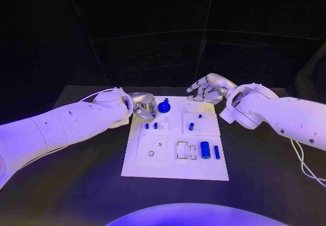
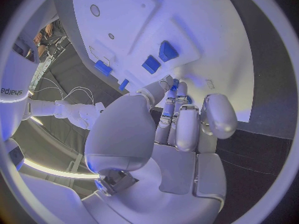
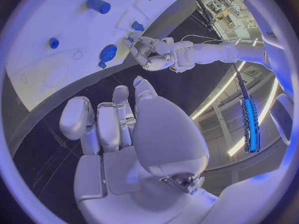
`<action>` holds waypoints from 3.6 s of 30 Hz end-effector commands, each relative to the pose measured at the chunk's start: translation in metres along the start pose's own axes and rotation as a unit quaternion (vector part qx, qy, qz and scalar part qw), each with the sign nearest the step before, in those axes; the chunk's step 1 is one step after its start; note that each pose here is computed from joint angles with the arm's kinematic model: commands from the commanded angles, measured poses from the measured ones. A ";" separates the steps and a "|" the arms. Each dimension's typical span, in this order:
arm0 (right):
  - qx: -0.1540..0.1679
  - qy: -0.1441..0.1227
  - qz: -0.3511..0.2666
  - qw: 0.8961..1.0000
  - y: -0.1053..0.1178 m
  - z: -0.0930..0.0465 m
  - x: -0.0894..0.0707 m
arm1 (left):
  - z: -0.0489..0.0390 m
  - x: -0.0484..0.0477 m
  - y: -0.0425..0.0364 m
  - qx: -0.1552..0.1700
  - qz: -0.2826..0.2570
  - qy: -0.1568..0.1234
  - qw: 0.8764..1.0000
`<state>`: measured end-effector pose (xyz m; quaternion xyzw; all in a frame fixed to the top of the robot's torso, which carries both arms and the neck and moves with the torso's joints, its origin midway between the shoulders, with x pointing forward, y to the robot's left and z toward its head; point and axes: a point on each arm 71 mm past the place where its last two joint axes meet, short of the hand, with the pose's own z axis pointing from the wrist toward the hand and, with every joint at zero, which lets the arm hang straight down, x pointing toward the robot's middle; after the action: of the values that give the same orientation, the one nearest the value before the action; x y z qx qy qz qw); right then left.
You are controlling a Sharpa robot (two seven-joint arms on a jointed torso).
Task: Assemble the parts on the task board
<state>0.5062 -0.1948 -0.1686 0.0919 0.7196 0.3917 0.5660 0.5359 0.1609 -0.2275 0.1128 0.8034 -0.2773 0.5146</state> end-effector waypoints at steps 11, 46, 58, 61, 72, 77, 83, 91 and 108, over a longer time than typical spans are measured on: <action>-0.006 0.000 0.001 1.000 0.002 0.001 0.000 | 0.0011 0.0013 -0.0007 -0.003 0.001 0.008 1.000; -0.001 -0.002 0.000 1.000 -0.002 0.001 -0.002 | -0.0021 -0.0012 0.0033 -0.005 0.001 -0.011 1.000; 0.009 -0.005 -0.003 1.000 -0.009 0.002 -0.006 | -0.0132 -0.0078 0.0140 -0.003 -0.023 -0.051 0.998; 0.018 -0.001 -0.014 1.000 -0.015 0.002 -0.009 | -0.0192 -0.0114 0.0208 -0.005 -0.048 -0.068 0.997; 0.017 0.028 -0.185 0.982 -0.032 -0.001 -0.009 | -0.0488 -0.0309 0.0490 0.037 -0.382 -0.181 0.905; 0.019 0.044 -0.266 0.963 -0.036 -0.004 0.000 | -0.0580 -0.0323 0.0460 0.068 -0.503 -0.205 0.837; 0.024 0.057 -0.330 0.942 -0.038 -0.007 0.010 | -0.0661 -0.0273 0.0358 0.093 -0.563 -0.210 0.794; 0.024 0.074 -0.365 0.928 -0.038 -0.009 0.022 | -0.0725 -0.0231 0.0305 0.103 -0.584 -0.210 0.777; 0.012 0.097 -0.356 0.929 -0.035 -0.008 0.038 | -0.0749 -0.0221 0.0319 0.101 -0.587 -0.212 0.775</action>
<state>0.4973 -0.2021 -0.2198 -0.1937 0.7589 0.1637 0.5997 0.5033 0.2314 -0.1971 -0.3903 0.5623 -0.6126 0.3952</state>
